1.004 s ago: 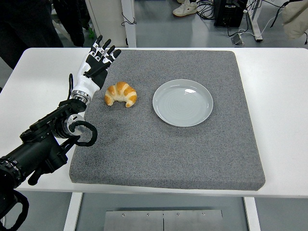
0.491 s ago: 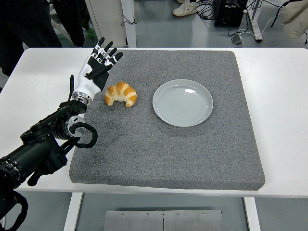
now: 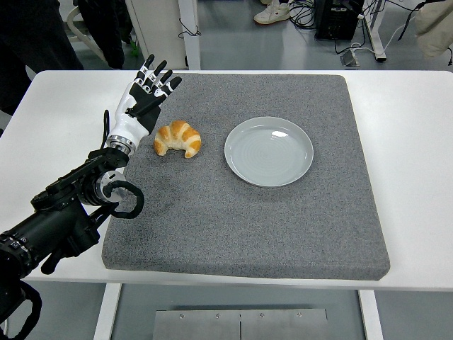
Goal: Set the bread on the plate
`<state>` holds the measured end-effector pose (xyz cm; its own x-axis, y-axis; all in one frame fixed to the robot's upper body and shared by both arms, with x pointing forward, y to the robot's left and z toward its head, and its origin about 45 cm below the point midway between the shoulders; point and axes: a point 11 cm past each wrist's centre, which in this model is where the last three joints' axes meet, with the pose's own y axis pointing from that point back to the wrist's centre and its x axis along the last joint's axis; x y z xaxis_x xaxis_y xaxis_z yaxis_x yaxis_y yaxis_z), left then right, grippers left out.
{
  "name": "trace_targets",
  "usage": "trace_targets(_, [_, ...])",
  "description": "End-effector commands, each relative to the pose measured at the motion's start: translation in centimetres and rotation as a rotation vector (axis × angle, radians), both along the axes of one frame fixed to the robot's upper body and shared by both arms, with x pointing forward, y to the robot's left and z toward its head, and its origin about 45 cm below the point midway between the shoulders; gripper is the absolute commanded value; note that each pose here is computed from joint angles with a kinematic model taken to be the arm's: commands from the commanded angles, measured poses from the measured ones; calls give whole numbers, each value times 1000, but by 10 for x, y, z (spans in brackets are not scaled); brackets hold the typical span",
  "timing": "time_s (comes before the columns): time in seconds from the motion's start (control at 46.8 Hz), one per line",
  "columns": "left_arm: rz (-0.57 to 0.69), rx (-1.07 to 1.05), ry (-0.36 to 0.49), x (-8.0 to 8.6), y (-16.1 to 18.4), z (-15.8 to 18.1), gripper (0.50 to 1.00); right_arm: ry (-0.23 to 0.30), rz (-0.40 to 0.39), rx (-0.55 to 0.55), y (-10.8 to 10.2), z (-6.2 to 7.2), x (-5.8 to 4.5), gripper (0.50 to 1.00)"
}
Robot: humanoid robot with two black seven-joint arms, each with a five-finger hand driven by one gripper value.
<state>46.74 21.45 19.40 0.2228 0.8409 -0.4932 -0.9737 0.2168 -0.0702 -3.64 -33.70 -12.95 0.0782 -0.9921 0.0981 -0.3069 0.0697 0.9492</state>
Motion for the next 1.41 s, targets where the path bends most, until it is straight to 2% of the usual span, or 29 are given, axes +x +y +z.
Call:
trace_targets(0.0, [-7, 4, -5, 2, -2, 4, 963, -2, 0, 1, 0, 0, 1, 1000])
trace_targets(0.171, [0, 39, -19, 17, -8, 28, 958, -3, 2, -1, 0, 0, 2, 1000])
trace_targets(0.363, [-6, 150, 61, 34, -10, 48, 952, -3, 2, -1, 0, 0, 2, 1000])
trace_targets(0.577, [-49, 374, -23, 42, -6, 74, 952, -3, 2, 1, 0, 0, 2, 1000])
trace_targets(0.705, [-78, 468, -82, 47, -2, 101, 952, -4, 3, -1, 0, 0, 3, 1000])
trace_targets(0.812, [-114, 531, -128, 43, 4, 122, 952, -6, 3, -2, -1, 0, 4, 1000])
trace_targets(0.919, [-167, 606, -156, 33, 7, 133, 952, -13, 12, -2, 0, 0, 9, 1000])
trace_targets(1.111, [-282, 899, -213, 12, 18, 131, 952, -13, 10, -2, 0, 0, 9, 1000])
trace_targets(1.389, [-354, 1191, -305, 2, 31, 125, 955, -13, 13, -1, 0, 0, 9, 1000])
